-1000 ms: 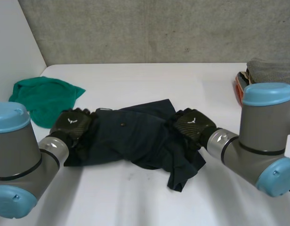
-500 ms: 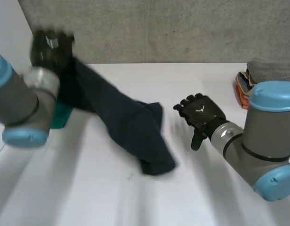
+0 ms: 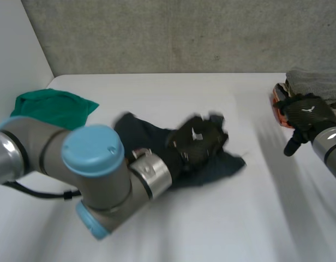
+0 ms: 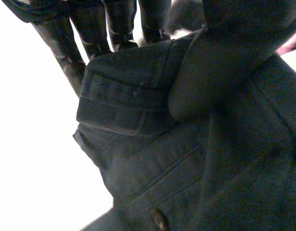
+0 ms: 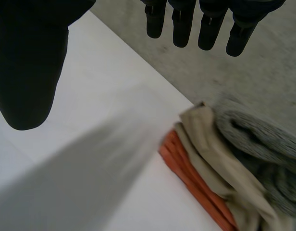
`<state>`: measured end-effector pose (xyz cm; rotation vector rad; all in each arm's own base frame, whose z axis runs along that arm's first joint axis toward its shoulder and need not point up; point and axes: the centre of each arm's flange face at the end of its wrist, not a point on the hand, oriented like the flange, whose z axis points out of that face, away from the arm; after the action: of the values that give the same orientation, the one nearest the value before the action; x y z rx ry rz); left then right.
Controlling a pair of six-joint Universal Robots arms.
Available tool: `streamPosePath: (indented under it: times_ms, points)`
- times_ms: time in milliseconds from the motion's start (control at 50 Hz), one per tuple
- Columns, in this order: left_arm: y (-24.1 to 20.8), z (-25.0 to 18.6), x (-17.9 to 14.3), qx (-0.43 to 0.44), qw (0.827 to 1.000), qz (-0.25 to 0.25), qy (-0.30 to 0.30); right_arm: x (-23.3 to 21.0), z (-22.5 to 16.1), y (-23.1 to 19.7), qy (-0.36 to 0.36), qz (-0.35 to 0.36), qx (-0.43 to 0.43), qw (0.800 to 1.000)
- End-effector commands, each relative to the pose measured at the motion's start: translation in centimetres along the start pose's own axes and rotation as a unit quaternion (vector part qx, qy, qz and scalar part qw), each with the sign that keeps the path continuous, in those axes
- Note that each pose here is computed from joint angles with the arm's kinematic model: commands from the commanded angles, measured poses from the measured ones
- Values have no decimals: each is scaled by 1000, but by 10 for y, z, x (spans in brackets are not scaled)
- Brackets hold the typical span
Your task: Fold the laundry.
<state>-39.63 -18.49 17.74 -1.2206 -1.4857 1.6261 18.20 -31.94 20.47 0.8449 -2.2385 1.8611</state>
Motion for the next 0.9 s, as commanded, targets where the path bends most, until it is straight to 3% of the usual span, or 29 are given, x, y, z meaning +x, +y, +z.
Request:
streamPosePath:
  times_ms: [20, 140, 260, 340, 460, 540, 720, 900]
  points:
    - [18, -25, 31, -93, 994, -38, 53, 13, 8, 0, 14, -2, 2, 1000]
    - [-25, -29, 6, -42, 999, -18, 9, 10, 12, -7, 9, -1, 9, 1000]
    - [-40, -28, -74, -24, 991, 4, -131, -29, 2, -38, -48, 4, 24, 999]
    - [-43, -22, -110, -15, 983, 13, -183, -58, 0, -43, -102, 76, -19, 992]
    - [-4, 1, -152, -48, 978, 8, -204, -81, 10, -23, -135, 164, -91, 973]
    - [30, 8, -181, -102, 972, 8, -213, -92, 21, -11, -141, 171, -106, 969]
    - [83, 15, -186, -218, 961, 35, -168, -115, 34, 8, -136, 149, -130, 971]
    - [99, 16, -179, -236, 958, 33, -157, -121, 47, 16, -129, 88, -111, 981]
